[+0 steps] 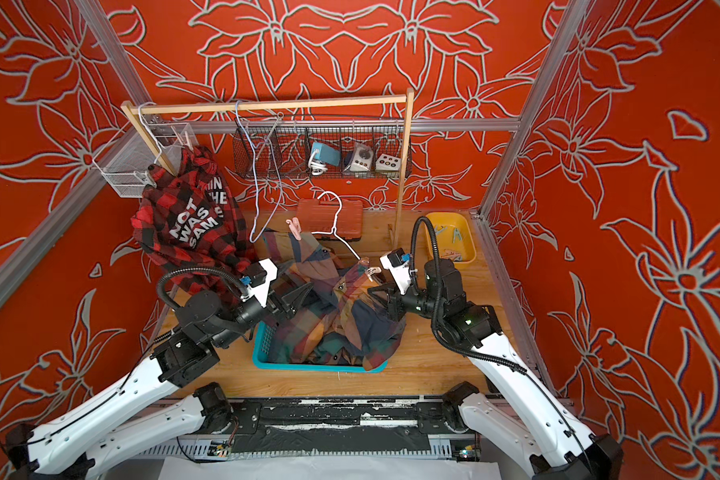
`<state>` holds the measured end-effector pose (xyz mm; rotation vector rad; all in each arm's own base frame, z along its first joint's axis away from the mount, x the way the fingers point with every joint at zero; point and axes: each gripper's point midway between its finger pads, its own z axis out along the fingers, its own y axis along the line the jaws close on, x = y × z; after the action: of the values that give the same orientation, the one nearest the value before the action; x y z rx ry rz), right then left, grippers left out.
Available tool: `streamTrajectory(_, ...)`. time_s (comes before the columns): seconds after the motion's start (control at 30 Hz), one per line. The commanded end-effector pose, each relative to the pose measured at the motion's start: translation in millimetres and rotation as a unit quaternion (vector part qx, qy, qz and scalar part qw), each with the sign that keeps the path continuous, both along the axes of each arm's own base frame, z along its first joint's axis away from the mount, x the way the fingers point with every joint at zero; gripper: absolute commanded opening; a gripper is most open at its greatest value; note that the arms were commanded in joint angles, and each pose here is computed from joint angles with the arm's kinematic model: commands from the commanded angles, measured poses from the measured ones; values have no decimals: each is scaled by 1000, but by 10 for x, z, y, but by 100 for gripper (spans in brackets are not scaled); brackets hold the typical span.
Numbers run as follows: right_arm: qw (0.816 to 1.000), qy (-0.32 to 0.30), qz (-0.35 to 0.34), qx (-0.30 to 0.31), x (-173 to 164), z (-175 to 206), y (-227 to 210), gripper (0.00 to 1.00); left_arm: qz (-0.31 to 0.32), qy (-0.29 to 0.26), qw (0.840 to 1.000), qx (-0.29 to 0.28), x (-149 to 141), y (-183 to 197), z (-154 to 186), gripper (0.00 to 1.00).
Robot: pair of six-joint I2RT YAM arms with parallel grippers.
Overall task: Remove the clothespins securing long-sleeve shirts to the hanger
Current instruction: Place the long-sleeve shirt at the bin, then remove the clamp from the hanger.
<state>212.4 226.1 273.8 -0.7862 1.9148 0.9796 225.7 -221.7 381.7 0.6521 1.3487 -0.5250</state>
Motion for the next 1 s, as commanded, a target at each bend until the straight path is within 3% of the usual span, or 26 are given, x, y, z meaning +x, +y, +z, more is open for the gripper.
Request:
streamTrajectory(0.0,1000,-16,7,-15,-4,-33,-17,0,-1,-33,999,13,41,-63,208,71)
streamTrajectory(0.23,999,-17,18,-33,-6,-71,-4,0,3,-64,998,2,303,-315,496,72)
streamTrajectory(0.67,998,-43,36,-34,-102,41,13,0,68,-47,996,-16,926,-352,455,69)
streamTrajectory(0.97,997,-63,37,-36,-140,110,12,0,43,-32,998,-22,1040,-445,405,51)
